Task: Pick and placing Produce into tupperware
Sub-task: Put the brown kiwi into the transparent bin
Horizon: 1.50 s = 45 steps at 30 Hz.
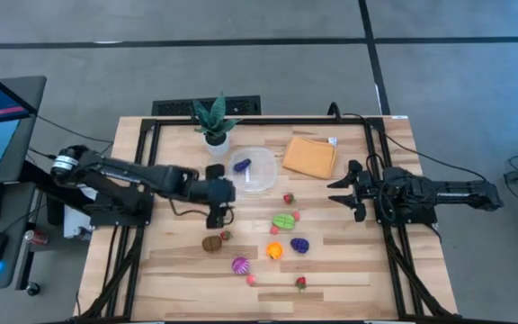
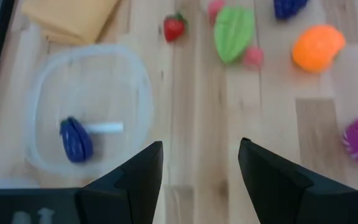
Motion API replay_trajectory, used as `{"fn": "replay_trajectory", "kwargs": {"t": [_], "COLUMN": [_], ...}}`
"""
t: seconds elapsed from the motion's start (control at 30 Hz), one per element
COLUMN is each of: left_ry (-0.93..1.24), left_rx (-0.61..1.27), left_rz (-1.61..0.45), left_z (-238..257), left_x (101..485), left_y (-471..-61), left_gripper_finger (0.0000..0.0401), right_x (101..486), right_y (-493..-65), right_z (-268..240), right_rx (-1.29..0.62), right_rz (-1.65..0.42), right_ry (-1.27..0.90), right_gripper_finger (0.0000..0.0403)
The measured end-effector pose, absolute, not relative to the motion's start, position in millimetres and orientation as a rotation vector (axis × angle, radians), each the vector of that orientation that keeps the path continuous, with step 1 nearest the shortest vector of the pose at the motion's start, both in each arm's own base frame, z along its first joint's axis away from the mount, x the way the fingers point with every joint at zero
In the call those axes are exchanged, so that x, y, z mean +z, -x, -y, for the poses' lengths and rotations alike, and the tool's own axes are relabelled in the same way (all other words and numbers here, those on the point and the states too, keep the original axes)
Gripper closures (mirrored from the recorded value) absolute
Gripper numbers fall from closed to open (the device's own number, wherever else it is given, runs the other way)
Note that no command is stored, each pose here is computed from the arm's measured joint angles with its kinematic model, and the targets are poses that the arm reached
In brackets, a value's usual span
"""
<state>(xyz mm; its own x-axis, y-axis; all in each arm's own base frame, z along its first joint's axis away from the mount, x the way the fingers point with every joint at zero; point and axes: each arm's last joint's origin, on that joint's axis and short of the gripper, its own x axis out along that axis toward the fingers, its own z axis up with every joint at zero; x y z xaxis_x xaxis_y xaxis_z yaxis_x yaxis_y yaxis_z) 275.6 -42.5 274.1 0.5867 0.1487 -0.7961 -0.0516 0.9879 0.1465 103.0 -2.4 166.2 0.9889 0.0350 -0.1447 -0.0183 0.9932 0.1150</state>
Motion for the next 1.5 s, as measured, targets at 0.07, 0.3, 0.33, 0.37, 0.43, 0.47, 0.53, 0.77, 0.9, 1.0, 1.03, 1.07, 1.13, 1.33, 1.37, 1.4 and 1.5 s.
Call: {"fn": "replay_trajectory", "kwargs": {"t": [0.07,0.3,0.33,0.37,0.43,0.47,0.53,0.77,0.9,1.0,1.03,1.07,1.13,1.33,1.37,1.4,1.5], "left_ry": [-0.112,-0.079,-0.075,-0.073,-0.056,-0.047,-0.026,-0.039,-0.077,-0.101,-0.108,-0.113,-0.114,-0.084,-0.077,-0.072,-0.056], "left_rx": [0.129,0.194,0.201,0.205,0.21,0.211,0.215,0.23,0.246,0.256,0.262,0.268,0.272,0.277,0.272,0.268,0.256], "left_rz": [-0.974,-1.046,-1.049,-1.053,-1.046,-1.044,-1.035,-1.102,-1.168,-1.21,-1.222,-1.231,-1.236,-1.226,-1.227,-1.225,-1.215], "left_z": [54,89,94,99,108,113,121,144,149,152,152,152,154,157,157,158,159], "left_x": [271,264,263,263,263,262,262,238,218,207,205,202,200,201,201,201,201], "left_y": [-270,-250,-247,-244,-239,-236,-232,-235,-243,-246,-246,-246,-246,-244,-245,-245,-247], "left_gripper_finger": [0.02,0.02,0.02,0.02,0.0199,0.0197,0.0193,0.0182,0.0181,0.0181,0.0181,0.0181,0.0181,0.0181,0.0181,0.0181,0.0181], "right_x": [166,166,166,166,166,166,166,166,166,166,166,166,166,166,166,166,166], "right_y": [-103,-103,-103,-103,-103,-103,-103,-103,-103,-103,-103,-103,-103,-103,-103,-103,-103], "right_z": [2,2,2,2,2,2,2,2,2,2,2,2,2,2,2,2,2], "right_rx": [0.028,0.028,0.028,0.028,0.028,0.028,0.028,0.029,0.029,0.03,0.03,0.031,0.035,0.037,0.038,0.038,0.038], "right_rz": [-0.147,-0.148,-0.147,-0.147,-0.148,-0.147,-0.148,-0.147,-0.147,-0.147,-0.147,-0.147,-0.148,-0.152,-0.154,-0.154,-0.154], "right_ry": [-0.114,-0.114,-0.114,-0.114,-0.114,-0.114,-0.114,-0.105,-0.105,-0.105,-0.105,-0.106,-0.105,-0.098,-0.096,-0.092,-0.089], "right_gripper_finger": [0.0209,0.0218,0.0218,0.0218,0.0217,0.0216,0.0214,0.0205,0.0202,0.0202,0.0202,0.0202,0.0201,0.0199,0.02,0.02,0.0199]}}
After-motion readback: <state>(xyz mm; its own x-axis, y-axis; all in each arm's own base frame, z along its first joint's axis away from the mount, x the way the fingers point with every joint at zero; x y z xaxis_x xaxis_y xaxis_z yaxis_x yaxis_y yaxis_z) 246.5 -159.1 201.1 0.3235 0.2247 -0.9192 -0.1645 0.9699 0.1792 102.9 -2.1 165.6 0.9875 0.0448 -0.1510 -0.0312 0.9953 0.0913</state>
